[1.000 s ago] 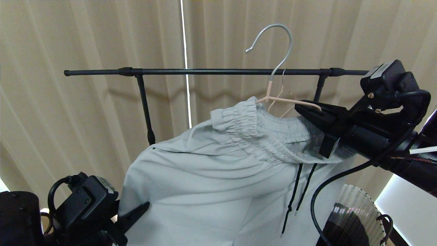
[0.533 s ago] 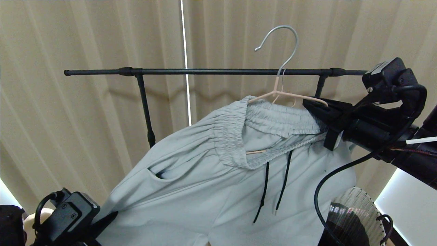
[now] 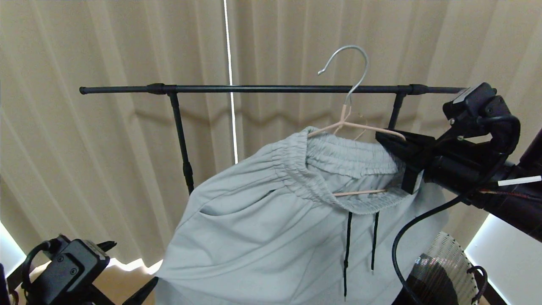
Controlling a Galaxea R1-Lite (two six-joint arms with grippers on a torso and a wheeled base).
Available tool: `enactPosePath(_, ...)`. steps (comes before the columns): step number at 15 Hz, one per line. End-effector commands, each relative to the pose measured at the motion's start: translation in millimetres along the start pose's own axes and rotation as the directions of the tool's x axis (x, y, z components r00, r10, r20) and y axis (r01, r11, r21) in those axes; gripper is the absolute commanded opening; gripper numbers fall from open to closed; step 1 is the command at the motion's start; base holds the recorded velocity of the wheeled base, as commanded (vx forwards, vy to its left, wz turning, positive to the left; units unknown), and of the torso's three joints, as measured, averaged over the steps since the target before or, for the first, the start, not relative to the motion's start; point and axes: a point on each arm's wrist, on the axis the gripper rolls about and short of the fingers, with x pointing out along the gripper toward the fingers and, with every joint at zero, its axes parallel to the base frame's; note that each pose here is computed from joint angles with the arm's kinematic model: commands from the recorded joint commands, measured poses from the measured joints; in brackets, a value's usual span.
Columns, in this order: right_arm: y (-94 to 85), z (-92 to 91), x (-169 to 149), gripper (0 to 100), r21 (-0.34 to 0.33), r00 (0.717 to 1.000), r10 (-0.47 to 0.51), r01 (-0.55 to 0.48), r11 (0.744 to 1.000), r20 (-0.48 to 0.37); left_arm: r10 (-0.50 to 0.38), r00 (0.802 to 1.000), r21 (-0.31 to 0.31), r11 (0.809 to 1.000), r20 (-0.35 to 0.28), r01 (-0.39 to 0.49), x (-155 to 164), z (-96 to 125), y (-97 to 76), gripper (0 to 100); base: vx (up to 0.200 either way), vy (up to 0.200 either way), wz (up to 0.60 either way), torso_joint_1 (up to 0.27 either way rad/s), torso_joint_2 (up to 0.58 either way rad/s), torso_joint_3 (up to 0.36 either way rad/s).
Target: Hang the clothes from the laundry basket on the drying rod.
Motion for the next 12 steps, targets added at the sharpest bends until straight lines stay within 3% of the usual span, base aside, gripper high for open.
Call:
enactPosePath(1,4.0,-14.5,-4.0,0,0.001,0.997,0.013,-0.013,1.0,-0.072,0.043,0.995,-0.008,0.999,0.094,-0.042,-19.0,1.9,1.8,100,0.0,0.0,0.0,0.0,0.0,0.0)
enactPosePath(5,5.4,-21.4,-10.2,0,-0.001,0.986,0.001,-0.001,1.0,-0.167,0.189,0.952,-0.057,0.982,0.242,-0.181,-54.9,5.7,10.1,100,0.0,0.0,0.0,0.0,0.0,0.0)
enactPosePath(7,7.0,-29.7,-13.5,0,-0.002,0.98,-0.002,0.002,1.0,-0.198,0.291,0.937,-0.098,0.956,0.193,-0.276,-68.7,-0.8,14.7,100,0.0,0.0,0.0,0.0,0.0,0.0)
enactPosePath(9,8.0,-34.2,-15.5,0,-0.001,0.977,-0.002,0.002,1.0,-0.214,0.334,0.929,-0.159,0.937,0.159,-0.31,-81.2,-3.2,15.4,100,0.0,0.0,0.0,0.0,0.0,0.0)
enactPosePath(12,1.7,-37.3,-16.2,0,-0.005,0.972,-0.037,0.036,0.999,-0.23,0.339,0.931,-0.334,0.9,0.134,-0.28,-121.8,-6.1,7.3,100,0.0,0.0,0.0,0.0,0.0,0.0)
